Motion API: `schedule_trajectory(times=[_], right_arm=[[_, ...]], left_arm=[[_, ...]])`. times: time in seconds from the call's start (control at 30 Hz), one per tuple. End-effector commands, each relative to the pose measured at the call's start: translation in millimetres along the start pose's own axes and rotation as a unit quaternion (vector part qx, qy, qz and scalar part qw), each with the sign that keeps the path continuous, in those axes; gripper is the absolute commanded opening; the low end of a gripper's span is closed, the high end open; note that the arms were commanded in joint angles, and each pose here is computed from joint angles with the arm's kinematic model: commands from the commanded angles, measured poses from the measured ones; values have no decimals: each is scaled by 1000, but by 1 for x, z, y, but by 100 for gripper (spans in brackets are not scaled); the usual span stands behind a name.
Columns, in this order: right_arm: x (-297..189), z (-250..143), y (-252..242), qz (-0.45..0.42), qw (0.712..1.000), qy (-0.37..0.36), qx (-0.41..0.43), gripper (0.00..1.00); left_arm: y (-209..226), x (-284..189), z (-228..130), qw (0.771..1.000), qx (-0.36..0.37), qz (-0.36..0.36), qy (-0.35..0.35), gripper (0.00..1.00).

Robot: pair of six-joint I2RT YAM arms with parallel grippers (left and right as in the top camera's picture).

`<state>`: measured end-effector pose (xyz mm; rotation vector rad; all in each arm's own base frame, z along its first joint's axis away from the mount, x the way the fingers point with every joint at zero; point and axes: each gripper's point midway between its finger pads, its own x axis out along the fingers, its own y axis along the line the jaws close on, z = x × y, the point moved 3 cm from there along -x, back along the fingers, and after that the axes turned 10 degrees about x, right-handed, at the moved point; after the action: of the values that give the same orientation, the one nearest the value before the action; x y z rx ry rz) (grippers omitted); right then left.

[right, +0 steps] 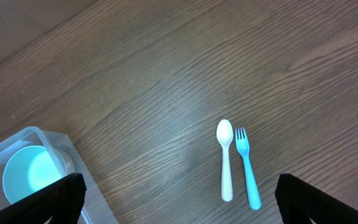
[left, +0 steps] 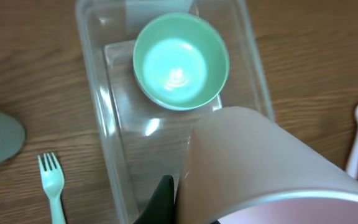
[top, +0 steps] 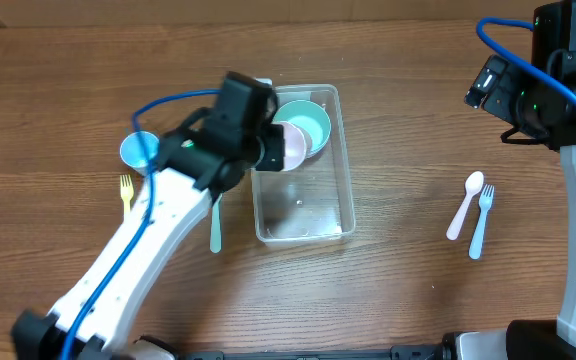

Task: Pack container
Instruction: 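Lift the pink cup and place it upright in the container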

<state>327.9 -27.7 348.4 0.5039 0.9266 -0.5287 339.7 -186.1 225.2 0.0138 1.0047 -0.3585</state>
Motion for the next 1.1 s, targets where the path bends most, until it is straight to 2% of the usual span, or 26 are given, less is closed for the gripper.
schedule_trajectory(times=[0.0, 0.17, 0.33, 0.47, 1.07], right_arm=[[-5, 2, 0, 6, 1000, -8, 3, 100], [-5, 2, 0, 6, 1000, -8, 3, 100], [-5, 2, 0, 6, 1000, -8, 3, 100], [-5, 2, 0, 6, 1000, -8, 3, 100], [-5, 2, 0, 6, 1000, -8, 3, 100]], left_arm=[[6, 30, -1, 999, 9, 31, 24, 4], [9, 57, -4, 997, 32, 46, 57, 4], [24, 62, 3, 991, 69, 99, 55, 4], [22, 77, -3, 988, 90, 98, 73, 4], [23, 102, -21, 985, 86, 97, 116, 4]])
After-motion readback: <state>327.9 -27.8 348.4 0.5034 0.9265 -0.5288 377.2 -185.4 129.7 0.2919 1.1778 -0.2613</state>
